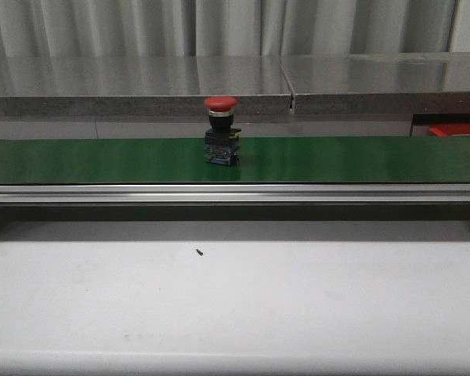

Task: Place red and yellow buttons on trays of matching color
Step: 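Grasp a yellow push-button with the left gripper, then set the yellow button on the belt, open the left gripper, then reach the right gripper to the red button at the belt's end, grasp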

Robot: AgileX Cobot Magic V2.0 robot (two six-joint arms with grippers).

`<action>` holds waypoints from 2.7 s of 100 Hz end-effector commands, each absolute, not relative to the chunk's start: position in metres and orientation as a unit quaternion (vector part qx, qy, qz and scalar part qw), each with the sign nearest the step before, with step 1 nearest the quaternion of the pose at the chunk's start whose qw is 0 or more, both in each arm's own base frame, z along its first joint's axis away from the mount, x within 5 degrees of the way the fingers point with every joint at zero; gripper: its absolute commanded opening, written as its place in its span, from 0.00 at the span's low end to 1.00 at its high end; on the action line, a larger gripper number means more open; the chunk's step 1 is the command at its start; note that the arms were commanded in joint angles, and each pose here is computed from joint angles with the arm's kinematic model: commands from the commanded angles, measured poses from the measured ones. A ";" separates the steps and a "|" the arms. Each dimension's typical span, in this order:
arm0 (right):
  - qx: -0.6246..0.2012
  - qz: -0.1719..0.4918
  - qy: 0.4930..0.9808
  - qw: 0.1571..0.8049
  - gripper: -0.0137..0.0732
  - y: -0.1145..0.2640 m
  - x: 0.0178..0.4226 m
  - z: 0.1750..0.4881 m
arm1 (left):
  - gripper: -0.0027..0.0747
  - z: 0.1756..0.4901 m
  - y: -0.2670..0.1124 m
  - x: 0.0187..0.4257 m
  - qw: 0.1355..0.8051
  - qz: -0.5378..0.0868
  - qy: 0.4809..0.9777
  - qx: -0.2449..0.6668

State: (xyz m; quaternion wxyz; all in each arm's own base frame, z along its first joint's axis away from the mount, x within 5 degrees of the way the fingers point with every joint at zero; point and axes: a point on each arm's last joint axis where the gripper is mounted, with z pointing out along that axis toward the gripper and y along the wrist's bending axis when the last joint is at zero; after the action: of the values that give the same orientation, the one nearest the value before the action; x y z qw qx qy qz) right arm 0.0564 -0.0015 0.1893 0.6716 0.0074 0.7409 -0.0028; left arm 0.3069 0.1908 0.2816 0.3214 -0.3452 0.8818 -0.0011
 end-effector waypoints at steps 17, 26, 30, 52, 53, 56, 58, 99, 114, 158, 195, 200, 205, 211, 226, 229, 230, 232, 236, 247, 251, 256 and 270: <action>0.001 -0.003 0.716 0.698 0.08 -0.001 0.057 0.196 | 0.09 0.344 0.133 0.331 0.385 -0.038 0.888 -0.249; 0.001 -0.003 0.716 0.698 0.08 -0.001 0.057 0.196 | 0.09 0.348 0.113 0.340 0.392 -0.049 0.892 -0.221; 0.001 -0.003 0.716 0.698 0.08 -0.001 0.057 0.196 | 0.09 0.348 0.105 0.345 0.392 -0.054 0.894 -0.209; 0.001 -0.003 0.716 0.698 0.08 -0.001 0.057 0.196 | 0.09 0.335 0.068 0.378 0.376 -0.084 0.909 -0.161; 0.001 -0.003 0.716 0.698 0.08 -0.001 0.057 0.196 | 0.09 0.332 0.067 0.379 0.373 -0.085 0.910 -0.161; 0.001 -0.003 0.716 0.698 0.08 -0.001 0.057 0.196 | 0.09 0.330 0.062 0.383 0.370 -0.092 0.911 -0.157; 0.001 -0.003 0.716 0.698 0.08 -0.001 0.057 0.196 | 0.09 0.328 0.059 0.386 0.367 -0.096 0.912 -0.156; 0.001 -0.003 0.716 0.698 0.08 -0.001 0.057 0.196 | 0.11 0.301 0.042 0.407 0.319 -0.120 0.929 -0.141; 0.001 -0.003 0.716 0.698 0.08 -0.001 0.057 0.196 | 0.39 0.302 0.039 0.407 0.321 -0.126 0.931 -0.120; 0.001 -0.003 0.716 0.698 0.08 -0.001 0.057 0.196 | 0.89 0.326 0.029 0.402 0.354 -0.124 0.925 -0.059; 0.001 -0.003 0.716 0.698 0.08 -0.001 0.057 0.196 | 0.89 0.411 -0.026 0.336 0.507 -0.098 0.855 0.039; 0.001 -0.003 0.716 0.698 0.08 -0.001 0.057 0.196 | 0.89 0.416 -0.032 0.321 0.530 -0.097 0.841 0.046; 0.001 -0.003 0.716 0.698 0.08 -0.001 0.057 0.196 | 0.89 0.416 -0.035 0.305 0.545 -0.097 0.832 0.048; 0.001 -0.003 0.716 0.698 0.08 -0.001 0.057 0.196 | 0.89 0.416 -0.037 0.288 0.564 -0.097 0.818 0.048; 0.001 -0.003 0.716 0.698 0.08 -0.001 0.057 0.196 | 0.89 0.401 -0.033 0.240 0.594 -0.093 0.798 0.041; 0.001 -0.003 0.716 0.698 0.08 -0.001 0.057 0.196 | 0.89 0.397 -0.031 0.232 0.601 -0.090 0.793 0.038; 0.001 -0.003 0.716 0.698 0.08 -0.001 0.057 0.196 | 0.89 0.398 -0.031 0.228 0.605 -0.090 0.790 0.037; 0.001 -0.003 0.716 0.698 0.08 -0.001 0.057 0.196 | 0.89 0.392 -0.030 0.225 0.606 -0.089 0.790 0.035; 0.001 -0.003 0.716 0.698 0.08 -0.001 0.057 0.196 | 0.89 0.384 -0.028 0.213 0.612 -0.086 0.785 0.032; 0.000 -0.003 0.712 0.702 0.08 -0.001 0.057 0.197 | 0.86 0.361 -0.024 0.186 0.623 -0.081 0.778 0.023; 0.000 -0.002 0.710 0.704 0.08 0.000 0.057 0.198 | 0.82 0.355 -0.023 0.178 0.627 -0.083 0.774 0.018; -0.001 -0.002 0.704 0.711 0.08 0.000 0.057 0.200 | 0.74 0.346 -0.022 0.169 0.628 -0.087 0.773 0.012; 0.003 0.006 0.683 0.730 0.08 0.000 0.057 0.208 | 0.34 0.328 -0.019 0.148 0.630 -0.087 0.772 0.009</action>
State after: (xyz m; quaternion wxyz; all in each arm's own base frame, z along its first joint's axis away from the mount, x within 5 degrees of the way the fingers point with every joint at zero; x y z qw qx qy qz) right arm 0.0567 -0.0009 0.1939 0.6902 0.0053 0.7236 -0.0008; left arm 0.1561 -0.0210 0.3172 0.5793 0.0246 0.8106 -0.0823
